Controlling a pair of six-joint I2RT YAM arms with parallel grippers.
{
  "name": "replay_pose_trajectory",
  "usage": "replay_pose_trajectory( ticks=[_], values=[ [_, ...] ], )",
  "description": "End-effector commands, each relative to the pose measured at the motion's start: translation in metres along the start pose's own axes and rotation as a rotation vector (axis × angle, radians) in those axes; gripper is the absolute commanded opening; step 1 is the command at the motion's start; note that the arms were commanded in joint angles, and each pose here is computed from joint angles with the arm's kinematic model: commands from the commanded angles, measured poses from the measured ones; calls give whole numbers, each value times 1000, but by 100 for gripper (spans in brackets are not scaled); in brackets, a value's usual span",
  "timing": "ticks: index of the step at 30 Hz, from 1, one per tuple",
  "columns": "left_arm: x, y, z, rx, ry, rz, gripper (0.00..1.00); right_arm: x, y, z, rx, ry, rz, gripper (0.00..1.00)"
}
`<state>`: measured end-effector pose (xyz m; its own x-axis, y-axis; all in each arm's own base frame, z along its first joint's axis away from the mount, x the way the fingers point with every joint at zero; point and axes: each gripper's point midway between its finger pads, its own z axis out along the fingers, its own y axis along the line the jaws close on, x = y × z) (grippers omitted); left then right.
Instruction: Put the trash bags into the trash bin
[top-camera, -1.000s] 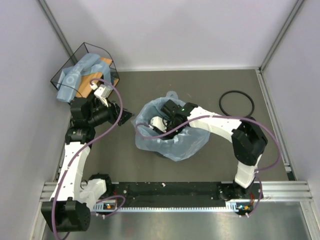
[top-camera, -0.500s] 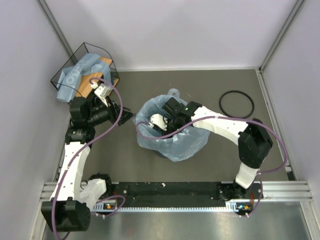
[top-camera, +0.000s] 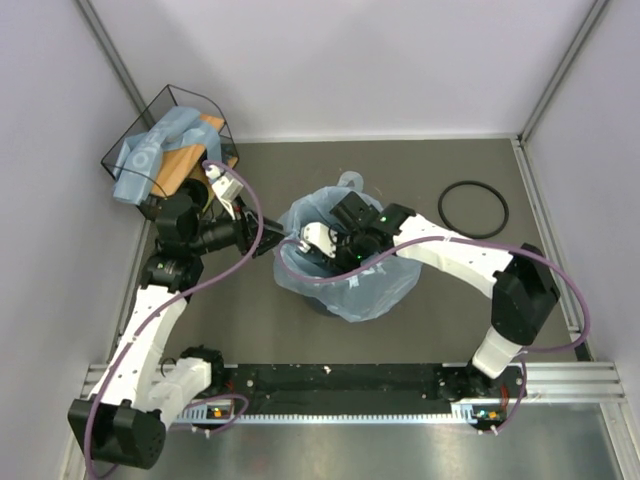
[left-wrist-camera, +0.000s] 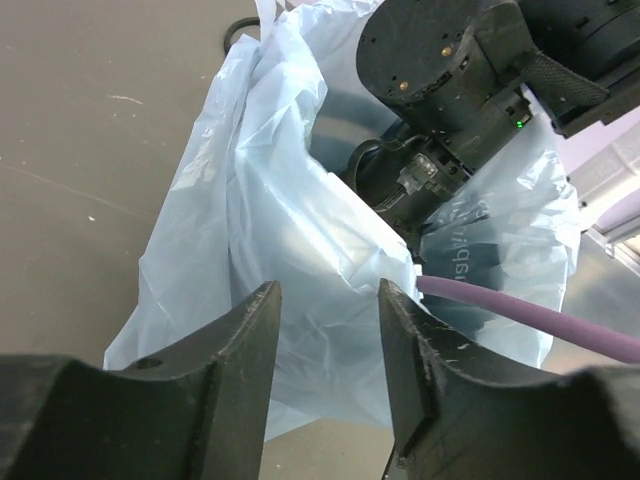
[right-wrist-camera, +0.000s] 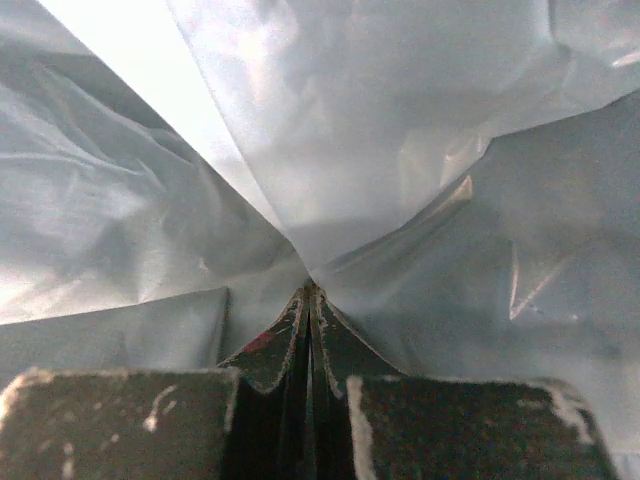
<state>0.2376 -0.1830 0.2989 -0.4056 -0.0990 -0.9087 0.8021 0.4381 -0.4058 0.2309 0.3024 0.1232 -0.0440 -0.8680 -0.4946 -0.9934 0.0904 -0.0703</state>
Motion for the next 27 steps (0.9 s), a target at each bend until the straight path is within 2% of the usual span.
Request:
replay_pose_trajectory(
  ticks=[1,3,6,10,16,27],
  values=[
    [16,21,5,-103,38,-6,47,-12,0,-12,21,-59,-15,0],
    [20,40,4,-202,33,-19,42,-11,3,-13,13,-68,-18,0],
    [25,54,1,-269,39,-15,40,-15,10,-16,-6,-107,-35,0],
    [28,52,4,-248,55,-29,40,-37,9,-33,29,-236,-77,0],
    [31,50,5,-234,75,-17,40,-69,-7,-56,131,-426,-52,0],
    [25,37,8,-204,84,33,43,-107,-8,-76,126,-607,-45,0]
  ],
)
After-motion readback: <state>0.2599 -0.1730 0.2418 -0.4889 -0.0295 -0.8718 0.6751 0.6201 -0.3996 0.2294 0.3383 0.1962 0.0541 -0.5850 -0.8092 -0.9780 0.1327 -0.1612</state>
